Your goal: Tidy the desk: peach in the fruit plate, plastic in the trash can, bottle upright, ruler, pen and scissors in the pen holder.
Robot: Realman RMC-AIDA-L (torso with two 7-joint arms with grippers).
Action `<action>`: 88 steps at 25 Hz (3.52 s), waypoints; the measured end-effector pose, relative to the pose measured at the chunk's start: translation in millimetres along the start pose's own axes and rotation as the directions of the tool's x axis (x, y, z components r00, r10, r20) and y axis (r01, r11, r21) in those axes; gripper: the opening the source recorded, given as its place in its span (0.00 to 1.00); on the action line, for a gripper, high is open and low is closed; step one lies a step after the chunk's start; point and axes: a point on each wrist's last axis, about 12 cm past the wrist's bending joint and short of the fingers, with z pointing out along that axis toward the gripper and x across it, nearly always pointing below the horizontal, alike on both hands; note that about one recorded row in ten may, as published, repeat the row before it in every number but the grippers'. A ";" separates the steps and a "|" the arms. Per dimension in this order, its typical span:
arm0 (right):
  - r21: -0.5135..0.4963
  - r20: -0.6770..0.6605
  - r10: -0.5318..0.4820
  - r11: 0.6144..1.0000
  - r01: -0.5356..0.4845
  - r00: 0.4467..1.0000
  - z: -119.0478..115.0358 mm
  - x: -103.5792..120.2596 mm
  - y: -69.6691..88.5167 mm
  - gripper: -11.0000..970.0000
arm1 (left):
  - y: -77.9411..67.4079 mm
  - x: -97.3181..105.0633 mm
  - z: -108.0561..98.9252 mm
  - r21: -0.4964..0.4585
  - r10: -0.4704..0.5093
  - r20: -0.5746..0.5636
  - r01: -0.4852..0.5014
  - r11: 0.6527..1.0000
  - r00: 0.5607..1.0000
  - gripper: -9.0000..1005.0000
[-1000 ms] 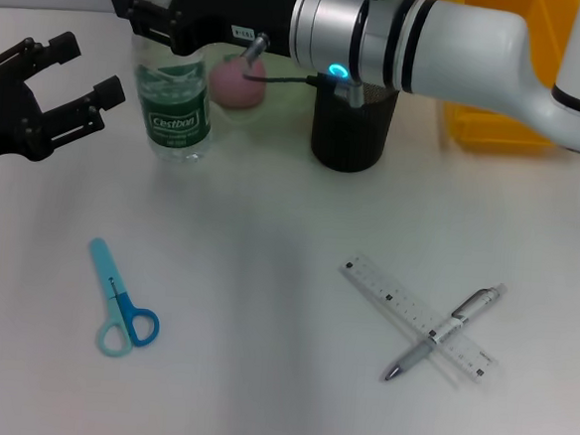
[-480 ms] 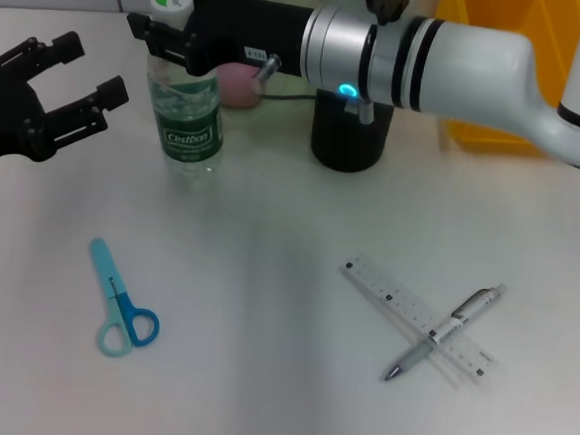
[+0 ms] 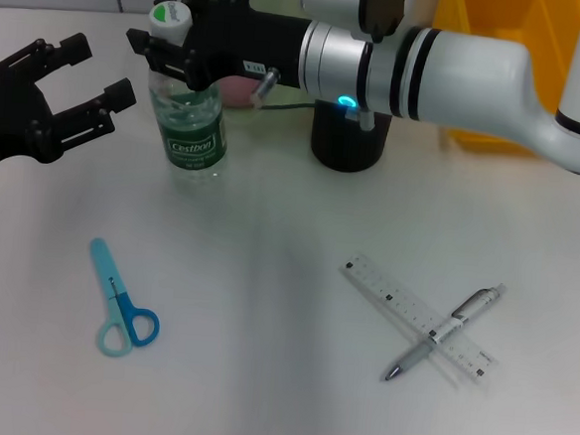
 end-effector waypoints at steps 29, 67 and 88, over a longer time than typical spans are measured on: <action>-0.006 -0.022 -0.009 1.000 0.009 1.000 -4.0 10.5 3.7 0.46 | 0.3 -1.1 7.0 0.009 0.003 0.005 -0.003 1.000 1.000 0.79; -0.011 -0.020 -0.001 1.000 0.001 1.000 -8.8 17.2 9.2 0.58 | -0.5 -2.2 7.7 0.013 0.006 0.012 -0.006 1.000 1.000 0.79; 0.039 0.133 0.017 0.999 -0.022 0.991 -37.7 13.3 19.0 0.58 | -2.9 2.5 4.4 -0.008 0.009 0.017 -0.009 1.000 1.000 0.79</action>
